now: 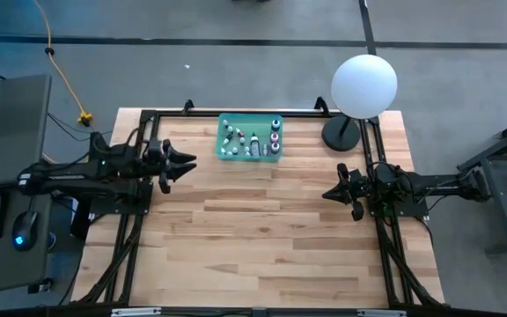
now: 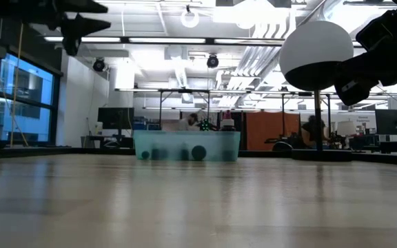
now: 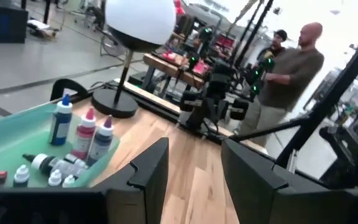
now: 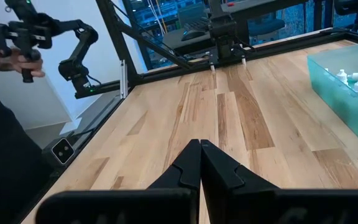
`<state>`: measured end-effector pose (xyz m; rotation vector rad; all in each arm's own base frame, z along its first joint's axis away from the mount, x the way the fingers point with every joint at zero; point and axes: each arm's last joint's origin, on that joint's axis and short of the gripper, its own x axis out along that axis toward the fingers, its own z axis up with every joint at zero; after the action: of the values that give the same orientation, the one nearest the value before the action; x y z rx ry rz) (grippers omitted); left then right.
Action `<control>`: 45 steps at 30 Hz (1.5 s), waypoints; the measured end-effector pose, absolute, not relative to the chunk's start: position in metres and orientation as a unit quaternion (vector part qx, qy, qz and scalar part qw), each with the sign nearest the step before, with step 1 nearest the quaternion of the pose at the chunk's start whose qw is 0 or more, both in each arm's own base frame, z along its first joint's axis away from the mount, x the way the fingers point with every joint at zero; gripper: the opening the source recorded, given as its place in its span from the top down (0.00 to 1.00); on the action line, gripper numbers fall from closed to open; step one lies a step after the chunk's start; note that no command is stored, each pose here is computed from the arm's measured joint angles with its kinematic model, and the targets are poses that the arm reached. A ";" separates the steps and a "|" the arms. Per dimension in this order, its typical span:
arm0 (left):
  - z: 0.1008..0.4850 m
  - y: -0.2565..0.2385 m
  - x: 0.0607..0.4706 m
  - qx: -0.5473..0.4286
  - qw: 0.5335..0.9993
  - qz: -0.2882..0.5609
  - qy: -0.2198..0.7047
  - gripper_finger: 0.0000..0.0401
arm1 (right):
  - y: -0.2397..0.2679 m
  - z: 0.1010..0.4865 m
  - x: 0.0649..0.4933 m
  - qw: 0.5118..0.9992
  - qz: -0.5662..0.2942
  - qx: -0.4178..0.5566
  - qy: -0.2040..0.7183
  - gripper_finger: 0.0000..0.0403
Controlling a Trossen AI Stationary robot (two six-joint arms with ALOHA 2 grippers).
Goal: Pick & Place food coloring
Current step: Return to Home Position
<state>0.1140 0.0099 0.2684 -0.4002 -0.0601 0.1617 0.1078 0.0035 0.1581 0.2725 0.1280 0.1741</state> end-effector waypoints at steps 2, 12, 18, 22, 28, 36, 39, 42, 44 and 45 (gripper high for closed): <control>0.263 0.010 0.109 -0.205 0.974 0.089 -0.041 0.63 | 0.004 0.158 0.108 0.985 0.087 0.136 0.064 1.00; 0.239 0.009 0.087 -0.197 0.974 0.077 -0.085 0.63 | 0.004 0.158 0.108 0.985 0.087 0.136 0.064 1.00; 0.223 0.007 0.084 -0.187 0.977 0.043 -0.093 0.63 | 0.004 0.158 0.108 0.985 0.087 0.136 0.064 1.00; 0.213 0.007 0.086 -0.195 0.976 0.045 -0.092 0.63 | 0.004 0.158 0.108 0.985 0.087 0.136 0.064 1.00; 0.210 0.007 0.088 -0.196 0.975 0.038 -0.101 0.63 | 0.004 0.158 0.108 0.985 0.087 0.136 0.064 1.00; 0.204 0.007 0.088 -0.173 0.981 0.047 -0.071 0.63 | 0.004 0.158 0.108 0.985 0.087 0.136 0.064 1.00; 0.197 0.007 0.089 -0.164 0.984 0.058 -0.032 0.63 | 0.004 0.158 0.108 0.985 0.087 0.136 0.064 1.00; 0.195 0.008 0.089 -0.142 0.987 0.070 -0.024 0.63 | 0.004 0.158 0.108 0.985 0.086 0.136 0.064 1.00; 0.197 0.008 0.089 -0.129 0.989 0.073 -0.032 0.63 | 0.004 0.158 0.108 0.985 0.087 0.136 0.064 1.00; 0.198 0.008 0.089 -0.126 0.988 0.076 -0.036 0.63 | 0.004 0.158 0.108 0.985 0.086 0.136 0.064 1.00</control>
<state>0.0888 0.0081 0.1975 -0.2538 -0.0730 0.1527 0.1078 0.0035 0.1580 0.2725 0.1286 0.1737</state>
